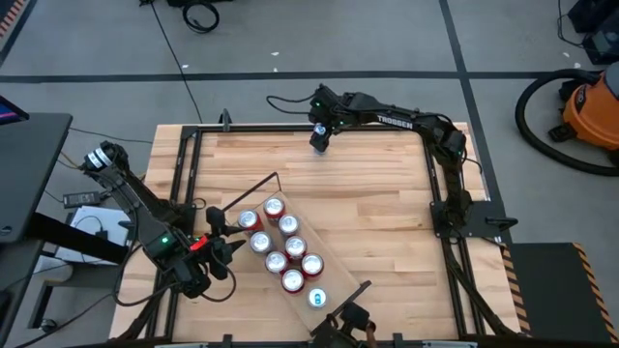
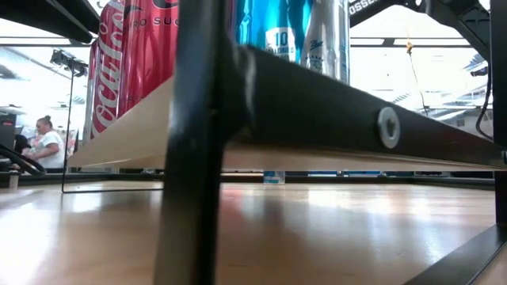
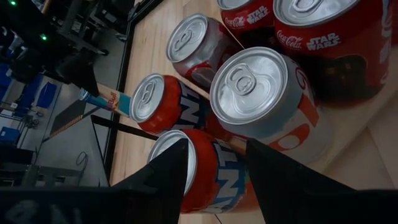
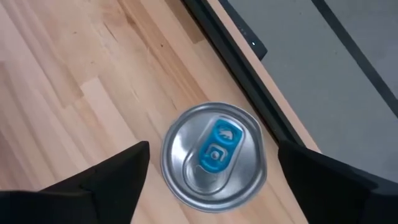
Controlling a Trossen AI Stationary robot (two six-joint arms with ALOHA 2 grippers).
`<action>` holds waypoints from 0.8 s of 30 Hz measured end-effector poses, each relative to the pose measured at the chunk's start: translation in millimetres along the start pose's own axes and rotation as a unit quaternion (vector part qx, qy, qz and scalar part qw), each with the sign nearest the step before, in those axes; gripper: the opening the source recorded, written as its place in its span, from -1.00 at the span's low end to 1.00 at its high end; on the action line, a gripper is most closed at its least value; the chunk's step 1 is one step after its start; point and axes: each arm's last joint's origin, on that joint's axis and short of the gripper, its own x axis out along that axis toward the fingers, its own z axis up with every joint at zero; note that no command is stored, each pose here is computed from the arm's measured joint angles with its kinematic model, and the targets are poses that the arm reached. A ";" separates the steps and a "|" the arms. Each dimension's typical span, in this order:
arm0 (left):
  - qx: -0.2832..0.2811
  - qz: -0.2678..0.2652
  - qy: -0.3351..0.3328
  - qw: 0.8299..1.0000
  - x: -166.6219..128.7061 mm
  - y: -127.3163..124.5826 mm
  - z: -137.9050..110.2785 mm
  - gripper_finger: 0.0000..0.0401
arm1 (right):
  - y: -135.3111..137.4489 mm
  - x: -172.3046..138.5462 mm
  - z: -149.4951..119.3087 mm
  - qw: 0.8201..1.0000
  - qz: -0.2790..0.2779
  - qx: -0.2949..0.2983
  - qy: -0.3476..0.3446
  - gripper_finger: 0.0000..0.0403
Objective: Place canned beverage on shelf
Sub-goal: Put the silver soda can on the shelf aligned with the other silver soda can
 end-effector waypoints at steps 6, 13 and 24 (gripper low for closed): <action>0.000 0.000 0.000 1.000 0.0 0.0 0.0 -0.14 | 0.3 7.4 -1.4 1.000 0.011 0.000 0.009 0.61; 0.000 0.000 0.000 1.000 0.0 0.0 0.0 -0.14 | 0.1 9.4 -1.2 1.000 0.012 0.000 0.008 0.37; -0.001 0.000 0.000 1.000 0.0 0.0 0.0 -0.14 | 4.5 8.1 -1.3 1.000 0.015 -0.015 0.008 0.27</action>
